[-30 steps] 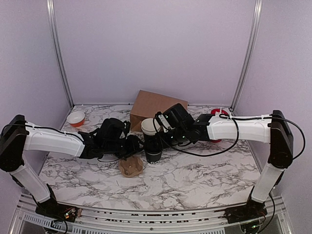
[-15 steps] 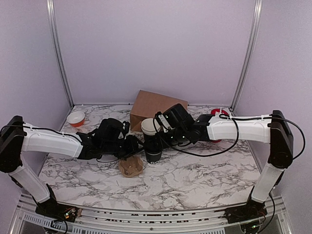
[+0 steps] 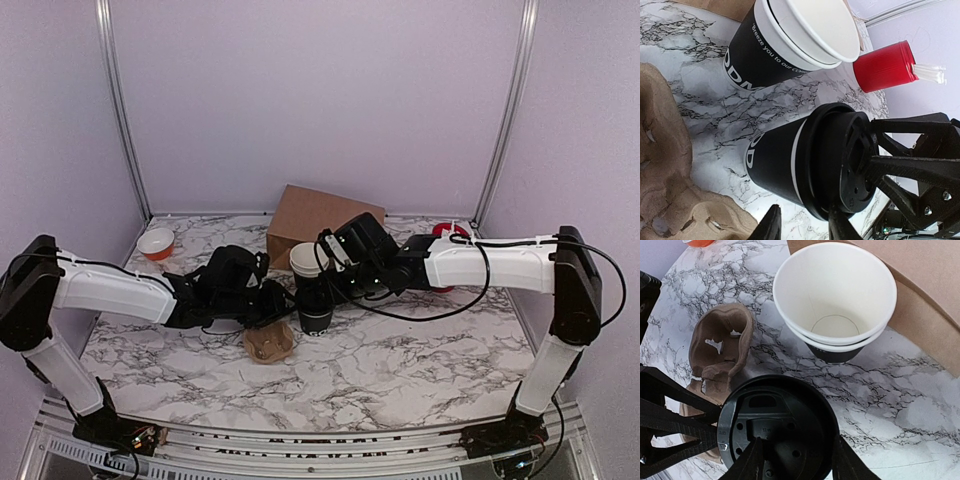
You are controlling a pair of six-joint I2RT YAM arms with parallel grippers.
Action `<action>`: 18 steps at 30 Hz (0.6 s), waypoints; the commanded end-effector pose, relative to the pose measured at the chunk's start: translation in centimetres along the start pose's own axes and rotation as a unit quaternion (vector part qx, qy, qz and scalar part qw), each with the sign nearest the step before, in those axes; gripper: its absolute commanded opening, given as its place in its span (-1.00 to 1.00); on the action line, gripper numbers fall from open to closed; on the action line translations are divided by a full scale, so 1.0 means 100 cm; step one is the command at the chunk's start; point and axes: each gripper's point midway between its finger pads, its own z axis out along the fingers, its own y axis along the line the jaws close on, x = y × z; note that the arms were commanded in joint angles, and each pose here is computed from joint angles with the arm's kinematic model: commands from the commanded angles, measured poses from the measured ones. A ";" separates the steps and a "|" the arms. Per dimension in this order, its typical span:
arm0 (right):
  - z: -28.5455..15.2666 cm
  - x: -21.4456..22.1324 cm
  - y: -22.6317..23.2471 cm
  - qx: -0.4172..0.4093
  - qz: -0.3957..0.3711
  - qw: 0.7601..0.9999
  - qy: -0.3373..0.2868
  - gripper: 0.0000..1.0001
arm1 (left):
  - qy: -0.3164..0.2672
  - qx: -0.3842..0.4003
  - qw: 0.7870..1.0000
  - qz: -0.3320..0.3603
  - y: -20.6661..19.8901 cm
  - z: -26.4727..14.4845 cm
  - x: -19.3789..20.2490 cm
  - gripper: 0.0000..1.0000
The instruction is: Pack the takeout coffee
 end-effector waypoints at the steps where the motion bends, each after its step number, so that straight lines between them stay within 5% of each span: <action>1: 0.007 0.014 -0.005 0.006 0.002 1.000 0.023 -0.10 | 0.002 0.013 1.000 0.004 -0.011 0.007 -0.002 -0.32; 18: 0.012 0.029 -0.010 0.008 0.006 0.999 0.038 -0.10 | 0.023 -0.086 0.996 0.016 0.041 0.023 0.022 -0.45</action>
